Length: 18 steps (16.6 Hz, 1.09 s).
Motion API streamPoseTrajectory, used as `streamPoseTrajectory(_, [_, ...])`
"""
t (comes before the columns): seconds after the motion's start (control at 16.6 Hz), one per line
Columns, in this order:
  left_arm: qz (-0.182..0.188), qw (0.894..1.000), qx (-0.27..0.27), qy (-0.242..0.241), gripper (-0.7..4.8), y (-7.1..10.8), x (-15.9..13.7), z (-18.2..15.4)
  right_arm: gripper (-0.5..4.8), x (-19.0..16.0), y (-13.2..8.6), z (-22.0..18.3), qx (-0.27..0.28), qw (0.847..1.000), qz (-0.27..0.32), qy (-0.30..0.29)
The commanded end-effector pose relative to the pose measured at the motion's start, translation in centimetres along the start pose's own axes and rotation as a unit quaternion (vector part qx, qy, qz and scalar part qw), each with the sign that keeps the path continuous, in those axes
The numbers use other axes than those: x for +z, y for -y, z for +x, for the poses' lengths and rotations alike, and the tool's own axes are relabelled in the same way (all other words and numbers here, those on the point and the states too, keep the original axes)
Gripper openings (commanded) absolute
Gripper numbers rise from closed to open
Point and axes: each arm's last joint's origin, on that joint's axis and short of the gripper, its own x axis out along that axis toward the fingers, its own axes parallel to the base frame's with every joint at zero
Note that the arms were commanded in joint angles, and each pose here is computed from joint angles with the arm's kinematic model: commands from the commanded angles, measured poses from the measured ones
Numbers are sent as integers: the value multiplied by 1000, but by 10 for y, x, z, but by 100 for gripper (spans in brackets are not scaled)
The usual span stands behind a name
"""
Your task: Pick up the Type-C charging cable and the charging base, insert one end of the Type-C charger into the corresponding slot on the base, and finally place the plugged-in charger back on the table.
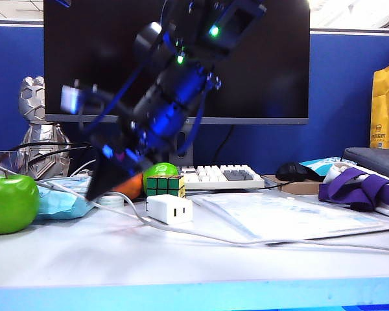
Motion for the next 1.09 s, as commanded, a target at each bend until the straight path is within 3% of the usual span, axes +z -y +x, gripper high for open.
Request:
streamPoseTrajectory(0.06, [5,1000,-4,7,-5,1,2,-2,299,-11,5,9,-20,999,11,-38])
streamPoseTrajectory(0.48, [2,1000,-3,-2,-5,1,1,-2,295,-39,31,6,-58,994,45,-79])
streamPoseTrajectory(0.66, [2,1000,-3,-2,-5,1,1,-2,288,-41,33,5,-69,993,23,-96])
streamPoseTrajectory(0.79, [2,1000,-3,-2,-5,1,1,-2,34,-42,33,5,-80,991,22,-105])
streamPoseTrajectory(0.85, [2,1000,-3,-2,-5,1,1,-2,-2,-41,33,5,-79,991,22,-103])
streamPoseTrajectory(1.09, [1,1000,-3,-3,-5,1,0,-2,-1,-23,25,-9,-63,996,12,-63])
